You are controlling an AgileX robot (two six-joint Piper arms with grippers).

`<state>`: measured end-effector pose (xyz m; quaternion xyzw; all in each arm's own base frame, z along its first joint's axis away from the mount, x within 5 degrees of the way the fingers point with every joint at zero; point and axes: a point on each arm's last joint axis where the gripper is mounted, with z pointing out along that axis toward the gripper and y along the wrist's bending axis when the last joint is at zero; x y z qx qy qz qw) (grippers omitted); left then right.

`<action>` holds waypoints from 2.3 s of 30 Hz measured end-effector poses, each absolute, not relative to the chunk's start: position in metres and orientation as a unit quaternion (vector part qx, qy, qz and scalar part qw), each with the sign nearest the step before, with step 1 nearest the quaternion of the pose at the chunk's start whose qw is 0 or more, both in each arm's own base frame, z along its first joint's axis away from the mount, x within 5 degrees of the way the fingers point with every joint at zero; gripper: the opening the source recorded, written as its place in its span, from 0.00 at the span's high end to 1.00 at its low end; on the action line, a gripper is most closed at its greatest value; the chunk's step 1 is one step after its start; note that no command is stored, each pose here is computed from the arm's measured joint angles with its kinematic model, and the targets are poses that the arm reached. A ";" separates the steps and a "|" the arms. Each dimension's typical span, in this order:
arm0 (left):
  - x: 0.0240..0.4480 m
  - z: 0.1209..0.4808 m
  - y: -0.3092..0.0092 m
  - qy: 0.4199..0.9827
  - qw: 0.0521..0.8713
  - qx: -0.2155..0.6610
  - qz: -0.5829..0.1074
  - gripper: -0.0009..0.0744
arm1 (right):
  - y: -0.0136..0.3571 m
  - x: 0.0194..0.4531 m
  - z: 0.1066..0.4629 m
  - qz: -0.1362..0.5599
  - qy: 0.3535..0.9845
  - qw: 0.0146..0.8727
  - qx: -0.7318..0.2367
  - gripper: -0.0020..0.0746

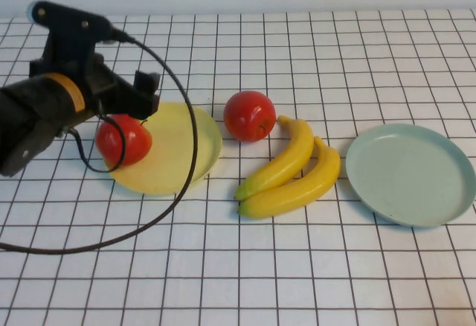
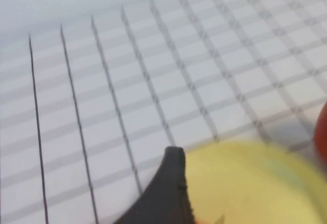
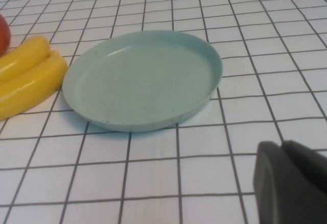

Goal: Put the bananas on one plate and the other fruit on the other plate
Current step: Put one type of fruit in the left plate

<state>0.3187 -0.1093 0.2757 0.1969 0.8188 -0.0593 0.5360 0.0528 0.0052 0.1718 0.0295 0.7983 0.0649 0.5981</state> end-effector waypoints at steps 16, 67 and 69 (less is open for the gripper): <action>0.347 0.274 -0.224 0.815 0.462 0.348 -0.030 0.10 | 0.005 0.053 0.172 0.065 0.798 0.598 0.029 0.99; 0.381 0.289 -0.202 0.872 0.357 0.334 -0.030 0.32 | 0.005 0.053 0.172 0.065 0.798 0.598 0.029 0.99; 0.386 0.283 -0.186 0.888 0.338 0.310 -0.022 0.32 | 0.005 0.053 0.172 0.065 0.798 0.598 0.030 0.99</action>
